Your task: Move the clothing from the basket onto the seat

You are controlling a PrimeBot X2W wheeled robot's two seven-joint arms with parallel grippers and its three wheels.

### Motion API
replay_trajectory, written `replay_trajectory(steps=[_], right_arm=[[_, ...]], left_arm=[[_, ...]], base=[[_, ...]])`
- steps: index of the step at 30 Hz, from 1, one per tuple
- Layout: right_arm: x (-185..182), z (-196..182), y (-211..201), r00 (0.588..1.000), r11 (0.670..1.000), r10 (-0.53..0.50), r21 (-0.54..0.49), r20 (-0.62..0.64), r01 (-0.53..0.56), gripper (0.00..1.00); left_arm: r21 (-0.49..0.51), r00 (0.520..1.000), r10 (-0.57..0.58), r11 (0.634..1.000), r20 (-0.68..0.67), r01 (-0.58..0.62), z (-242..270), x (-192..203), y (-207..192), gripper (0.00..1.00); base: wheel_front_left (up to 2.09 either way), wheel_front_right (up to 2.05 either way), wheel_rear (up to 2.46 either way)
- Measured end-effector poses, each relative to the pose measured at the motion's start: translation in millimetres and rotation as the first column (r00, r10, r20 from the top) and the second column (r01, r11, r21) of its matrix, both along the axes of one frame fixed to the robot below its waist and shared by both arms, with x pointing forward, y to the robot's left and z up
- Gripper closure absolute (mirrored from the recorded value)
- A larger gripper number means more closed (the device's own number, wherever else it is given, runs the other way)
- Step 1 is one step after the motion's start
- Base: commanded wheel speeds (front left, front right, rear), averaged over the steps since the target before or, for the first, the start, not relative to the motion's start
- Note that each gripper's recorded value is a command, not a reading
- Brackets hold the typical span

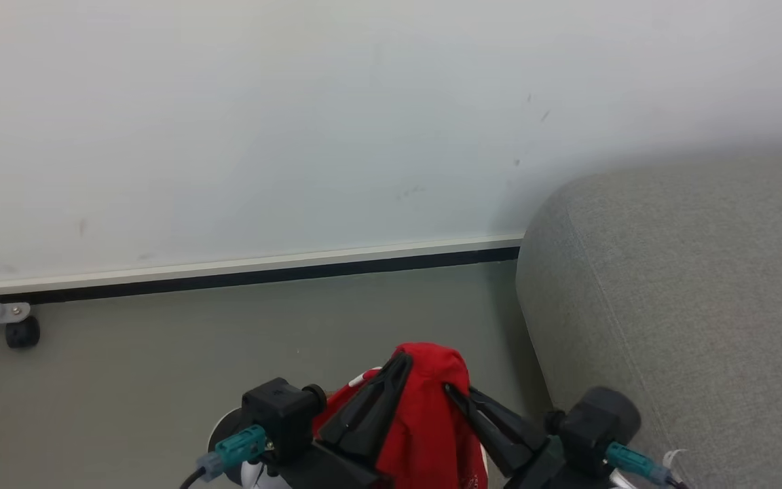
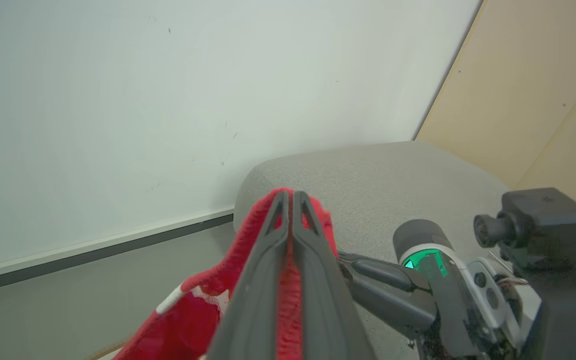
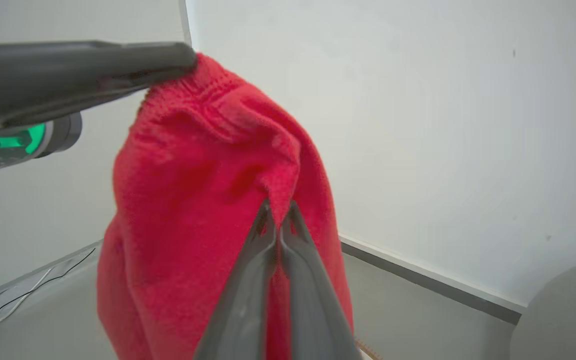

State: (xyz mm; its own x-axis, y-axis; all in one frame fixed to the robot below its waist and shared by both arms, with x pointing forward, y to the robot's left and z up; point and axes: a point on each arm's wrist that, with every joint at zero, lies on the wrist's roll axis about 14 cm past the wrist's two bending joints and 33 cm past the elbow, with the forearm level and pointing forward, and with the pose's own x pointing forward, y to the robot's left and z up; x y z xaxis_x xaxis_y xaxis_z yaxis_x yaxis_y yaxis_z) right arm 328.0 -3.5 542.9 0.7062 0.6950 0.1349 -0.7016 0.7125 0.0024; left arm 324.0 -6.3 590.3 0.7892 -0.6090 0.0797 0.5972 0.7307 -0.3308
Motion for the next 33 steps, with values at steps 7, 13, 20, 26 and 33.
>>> replay_trajectory(steps=[7, 13, 20, 26, 33], right_arm=[[4, 3, -47, 0.993, 0.993, -0.113, -0.018, 0.022, 0.114, 1.00], [-2, -2, -91, 0.964, 0.963, -0.267, -0.019, 0.015, 0.267, 1.00], [-24, -13, -135, 0.894, 0.895, -0.447, 0.001, -0.043, 0.447, 1.00], [-22, -2, -160, 0.844, 0.842, -0.532, 0.064, -0.065, 0.535, 1.00], [20, 38, -215, 0.752, 0.732, -0.657, 0.197, -0.050, 0.652, 1.00]], left_arm=[[0.020, 0.997, -0.006, 1.000, -0.077, 0.008, -25, 5, -9, 0.00], [0.027, 0.983, -0.142, 0.989, -0.119, 0.146, -42, -10, -49, 0.00], [0.031, 0.936, -0.316, 0.945, -0.153, 0.324, -57, -31, -92, 0.00], [0.004, 0.918, -0.368, 0.928, -0.145, 0.372, -59, -27, -110, 0.00], [0.012, 0.905, -0.387, 0.918, -0.176, 0.396, -80, -14, -120, 0.00]], base=[[0.00, 0.00, 0.00], [0.00, 0.00, 0.00], [0.00, 0.00, 0.00], [0.00, 0.00, 0.00], [0.00, 0.00, 0.00]])
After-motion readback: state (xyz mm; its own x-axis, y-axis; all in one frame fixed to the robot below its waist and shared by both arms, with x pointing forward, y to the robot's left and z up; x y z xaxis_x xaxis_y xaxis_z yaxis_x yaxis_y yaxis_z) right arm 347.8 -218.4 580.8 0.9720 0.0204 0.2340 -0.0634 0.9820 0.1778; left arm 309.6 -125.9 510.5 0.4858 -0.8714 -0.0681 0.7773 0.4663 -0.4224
